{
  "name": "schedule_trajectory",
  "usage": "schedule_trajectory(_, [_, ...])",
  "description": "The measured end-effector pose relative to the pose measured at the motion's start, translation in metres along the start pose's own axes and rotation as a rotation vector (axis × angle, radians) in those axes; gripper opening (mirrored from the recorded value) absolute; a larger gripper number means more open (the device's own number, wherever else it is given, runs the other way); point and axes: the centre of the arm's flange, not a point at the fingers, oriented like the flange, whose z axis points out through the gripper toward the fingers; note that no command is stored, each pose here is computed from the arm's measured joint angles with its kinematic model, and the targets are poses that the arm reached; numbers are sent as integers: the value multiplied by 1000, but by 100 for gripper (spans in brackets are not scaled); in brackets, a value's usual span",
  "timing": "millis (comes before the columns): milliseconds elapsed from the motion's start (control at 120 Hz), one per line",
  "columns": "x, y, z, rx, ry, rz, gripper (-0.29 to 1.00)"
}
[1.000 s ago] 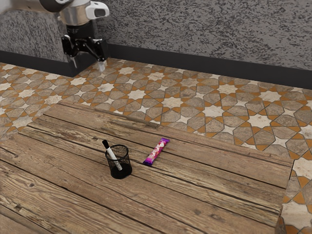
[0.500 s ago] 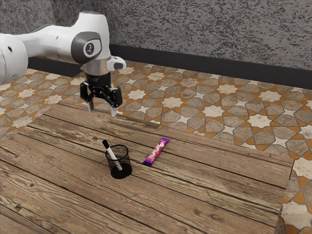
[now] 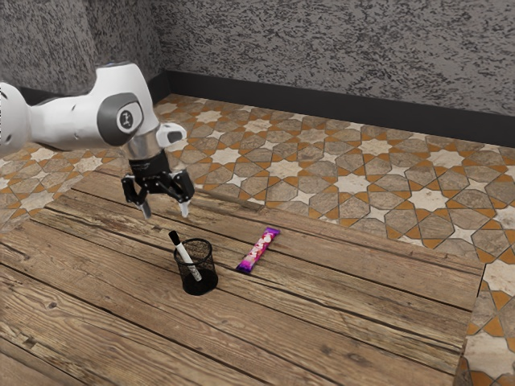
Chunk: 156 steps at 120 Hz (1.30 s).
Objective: Take the marker out of the pen holder and place it to the left of the pen holder.
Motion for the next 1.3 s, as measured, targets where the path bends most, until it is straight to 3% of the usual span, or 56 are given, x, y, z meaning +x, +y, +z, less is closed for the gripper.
schedule_trajectory(183, [-13,-8,45,-28,-3,11,70])
schedule_trajectory(683, [-3,1,61,-41,19,80,67])
schedule_trajectory(975, [-6,5,60,-47,12,105,12])
schedule_trajectory(1200, [-6,13,52,-46,22,132,-2])
schedule_trajectory(1300, [-1,25,5,-48,70,164,-4])
